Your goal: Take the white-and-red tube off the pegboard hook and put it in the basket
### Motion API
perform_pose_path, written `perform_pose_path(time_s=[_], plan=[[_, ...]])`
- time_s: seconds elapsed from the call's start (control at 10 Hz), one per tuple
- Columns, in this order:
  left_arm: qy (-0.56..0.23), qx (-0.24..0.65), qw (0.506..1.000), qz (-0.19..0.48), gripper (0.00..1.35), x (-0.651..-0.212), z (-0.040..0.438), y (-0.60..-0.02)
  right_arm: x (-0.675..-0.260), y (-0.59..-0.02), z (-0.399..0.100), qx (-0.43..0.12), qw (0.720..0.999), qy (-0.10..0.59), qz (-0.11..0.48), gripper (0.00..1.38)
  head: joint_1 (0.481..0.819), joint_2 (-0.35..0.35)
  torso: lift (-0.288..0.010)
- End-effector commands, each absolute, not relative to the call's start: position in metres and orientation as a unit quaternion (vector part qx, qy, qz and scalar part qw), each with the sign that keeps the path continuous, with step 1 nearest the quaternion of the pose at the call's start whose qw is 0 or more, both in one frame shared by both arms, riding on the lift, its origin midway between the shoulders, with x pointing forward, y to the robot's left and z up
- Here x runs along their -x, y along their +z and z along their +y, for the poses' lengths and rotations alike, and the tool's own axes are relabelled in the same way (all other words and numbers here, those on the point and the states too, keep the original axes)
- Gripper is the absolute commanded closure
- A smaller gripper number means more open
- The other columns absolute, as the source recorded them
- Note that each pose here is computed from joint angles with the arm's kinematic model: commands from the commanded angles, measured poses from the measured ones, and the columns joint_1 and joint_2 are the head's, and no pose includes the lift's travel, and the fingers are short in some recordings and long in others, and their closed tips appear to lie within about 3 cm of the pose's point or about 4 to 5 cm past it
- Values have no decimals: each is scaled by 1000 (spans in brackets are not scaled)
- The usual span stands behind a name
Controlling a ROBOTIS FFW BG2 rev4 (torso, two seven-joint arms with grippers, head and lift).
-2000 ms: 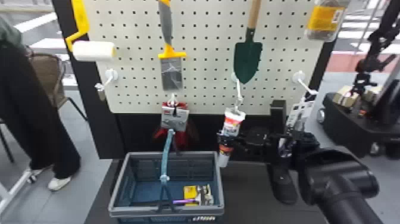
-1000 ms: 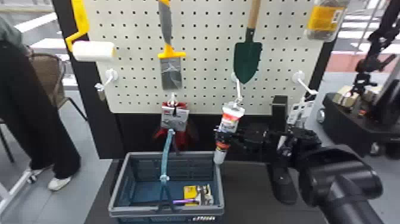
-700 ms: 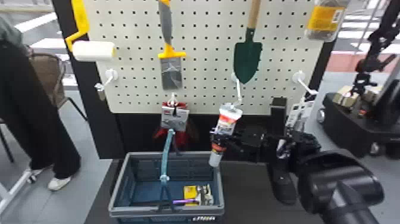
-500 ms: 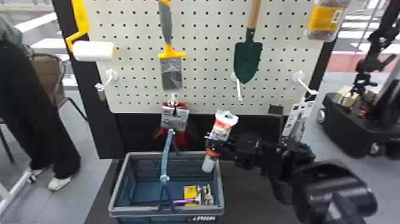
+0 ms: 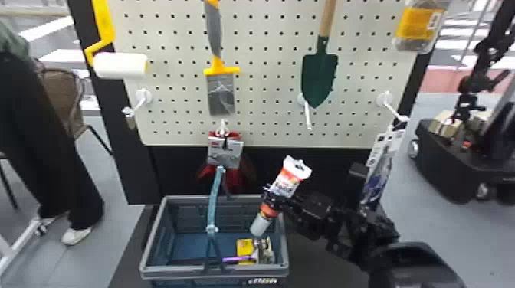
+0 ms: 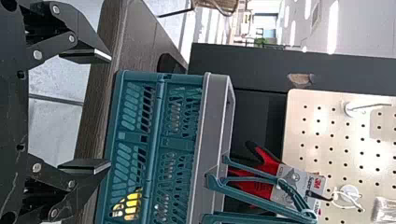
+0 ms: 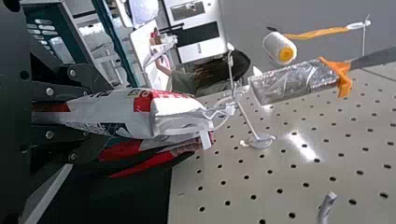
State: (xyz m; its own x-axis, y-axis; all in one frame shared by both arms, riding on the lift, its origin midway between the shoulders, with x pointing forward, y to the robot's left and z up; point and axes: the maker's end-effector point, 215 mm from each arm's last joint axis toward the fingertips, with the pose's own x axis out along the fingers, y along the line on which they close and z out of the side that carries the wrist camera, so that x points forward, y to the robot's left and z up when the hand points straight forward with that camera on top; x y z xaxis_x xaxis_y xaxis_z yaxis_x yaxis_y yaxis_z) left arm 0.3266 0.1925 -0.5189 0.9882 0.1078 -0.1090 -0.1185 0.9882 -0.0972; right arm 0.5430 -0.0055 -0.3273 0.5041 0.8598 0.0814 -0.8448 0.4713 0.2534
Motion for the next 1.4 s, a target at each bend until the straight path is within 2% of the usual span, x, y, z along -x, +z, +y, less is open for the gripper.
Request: perform_pose_path(time_s=[0.0, 0.5, 1.0, 1.1, 1.2, 1.3], plan=[[57, 53, 996, 52, 473, -327, 192, -519, -540, -345, -6, -178, 857, 482, 35, 1227, 549, 0, -100], [54, 53, 996, 53, 473, -328, 191, -520, -531, -385, 15, -234, 838, 486, 82, 1225, 549, 0, -100], [49, 52, 996, 56, 473, -329, 189, -522, -526, -412, 35, -226, 802, 537, 130, 1227, 549, 0, -100], [49, 52, 996, 56, 473, -329, 189, -522, -525, -417, 34, -229, 802, 534, 135, 1116, 549, 0, -100], [49, 53, 996, 55, 473, -329, 189, -521, -525, -423, 31, -240, 802, 528, 142, 538, 549, 0, -100], [48, 52, 996, 56, 473, -329, 189, -522, -525, -425, 29, -244, 803, 525, 143, 79, 549, 0, -100]])
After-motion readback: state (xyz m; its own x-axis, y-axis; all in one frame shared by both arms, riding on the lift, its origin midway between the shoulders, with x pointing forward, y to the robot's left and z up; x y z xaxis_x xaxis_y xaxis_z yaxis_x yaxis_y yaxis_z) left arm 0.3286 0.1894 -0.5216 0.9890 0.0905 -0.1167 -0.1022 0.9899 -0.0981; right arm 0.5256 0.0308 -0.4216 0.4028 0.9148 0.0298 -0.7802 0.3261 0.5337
